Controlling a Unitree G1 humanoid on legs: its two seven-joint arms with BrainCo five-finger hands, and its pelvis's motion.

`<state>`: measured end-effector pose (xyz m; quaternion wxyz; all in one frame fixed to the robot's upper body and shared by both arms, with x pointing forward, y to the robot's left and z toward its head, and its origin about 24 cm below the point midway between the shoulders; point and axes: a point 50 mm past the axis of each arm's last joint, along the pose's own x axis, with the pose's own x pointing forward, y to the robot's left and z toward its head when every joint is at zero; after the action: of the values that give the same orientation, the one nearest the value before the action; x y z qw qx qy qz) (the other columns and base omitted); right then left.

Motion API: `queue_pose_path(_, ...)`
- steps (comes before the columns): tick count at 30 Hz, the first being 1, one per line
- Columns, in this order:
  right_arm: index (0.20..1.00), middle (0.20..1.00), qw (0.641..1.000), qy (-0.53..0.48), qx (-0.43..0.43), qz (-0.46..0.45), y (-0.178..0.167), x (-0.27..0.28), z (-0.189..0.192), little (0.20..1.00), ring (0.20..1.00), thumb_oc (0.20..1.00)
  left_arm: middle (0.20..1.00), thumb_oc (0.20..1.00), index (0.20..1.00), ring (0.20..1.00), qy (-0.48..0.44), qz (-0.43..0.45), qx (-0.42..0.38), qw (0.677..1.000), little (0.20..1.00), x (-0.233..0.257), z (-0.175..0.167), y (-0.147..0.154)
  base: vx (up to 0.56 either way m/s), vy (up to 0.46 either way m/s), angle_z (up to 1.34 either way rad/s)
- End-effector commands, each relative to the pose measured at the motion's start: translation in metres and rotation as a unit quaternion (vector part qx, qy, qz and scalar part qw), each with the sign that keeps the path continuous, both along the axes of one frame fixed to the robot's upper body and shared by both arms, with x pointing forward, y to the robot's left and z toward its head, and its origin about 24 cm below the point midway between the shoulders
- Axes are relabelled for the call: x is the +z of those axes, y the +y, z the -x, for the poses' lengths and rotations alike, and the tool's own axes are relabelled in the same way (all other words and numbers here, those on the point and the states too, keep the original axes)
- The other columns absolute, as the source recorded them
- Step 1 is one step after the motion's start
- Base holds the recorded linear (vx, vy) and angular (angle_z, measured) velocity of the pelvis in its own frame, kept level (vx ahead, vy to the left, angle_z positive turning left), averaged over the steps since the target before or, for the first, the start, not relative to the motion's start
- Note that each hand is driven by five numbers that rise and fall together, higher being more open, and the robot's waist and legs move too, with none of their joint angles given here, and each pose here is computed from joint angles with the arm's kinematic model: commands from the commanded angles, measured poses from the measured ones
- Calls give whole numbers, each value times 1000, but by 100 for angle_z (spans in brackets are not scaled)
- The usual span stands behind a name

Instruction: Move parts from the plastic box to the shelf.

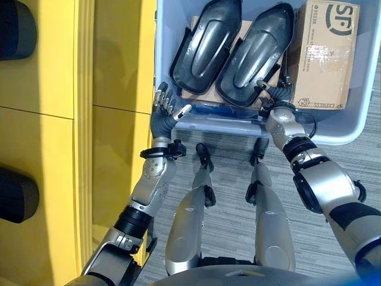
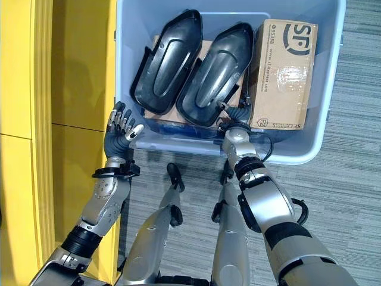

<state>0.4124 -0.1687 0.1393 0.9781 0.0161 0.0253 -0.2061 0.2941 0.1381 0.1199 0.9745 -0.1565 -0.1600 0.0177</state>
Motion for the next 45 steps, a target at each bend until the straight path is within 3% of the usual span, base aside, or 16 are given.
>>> queue_pose_path(1,1000,1000,997,44,-56,12,-33,-1,1,1000,1000,1000,1000,1000,1000,1000,-80,-5,-15,997,1000,32,2,0,-57,-9,2)
queue_pose_path(28,1000,1000,996,4,-87,21,-54,42,-5,1000,1000,1000,1000,1000,1000,1000,-88,-2,-12,996,1000,34,6,5,19,10,5)
queue_pose_path(29,871,871,996,6,-85,24,-53,42,-5,871,871,871,1000,1000,1000,1000,-88,-1,-11,996,1000,34,6,6,0,0,0)
queue_pose_path(30,533,533,996,7,-84,26,-53,41,-5,533,533,533,1000,1000,1000,1000,-88,0,-10,996,1000,34,6,5,0,0,0)
queue_pose_path(31,432,432,996,9,-82,30,-52,41,-5,432,432,432,1000,1000,1000,1000,-88,-1,-11,996,1000,34,6,5,0,0,0)
queue_pose_path(32,213,213,996,10,-82,32,-52,40,-5,213,213,213,1000,1000,1000,1000,-88,0,-9,996,1000,34,6,6,0,0,0)
queue_pose_path(45,200,200,996,23,-69,48,-43,34,-5,200,200,200,1000,1000,1000,1000,-82,2,-9,997,1000,32,6,6,-20,7,0)
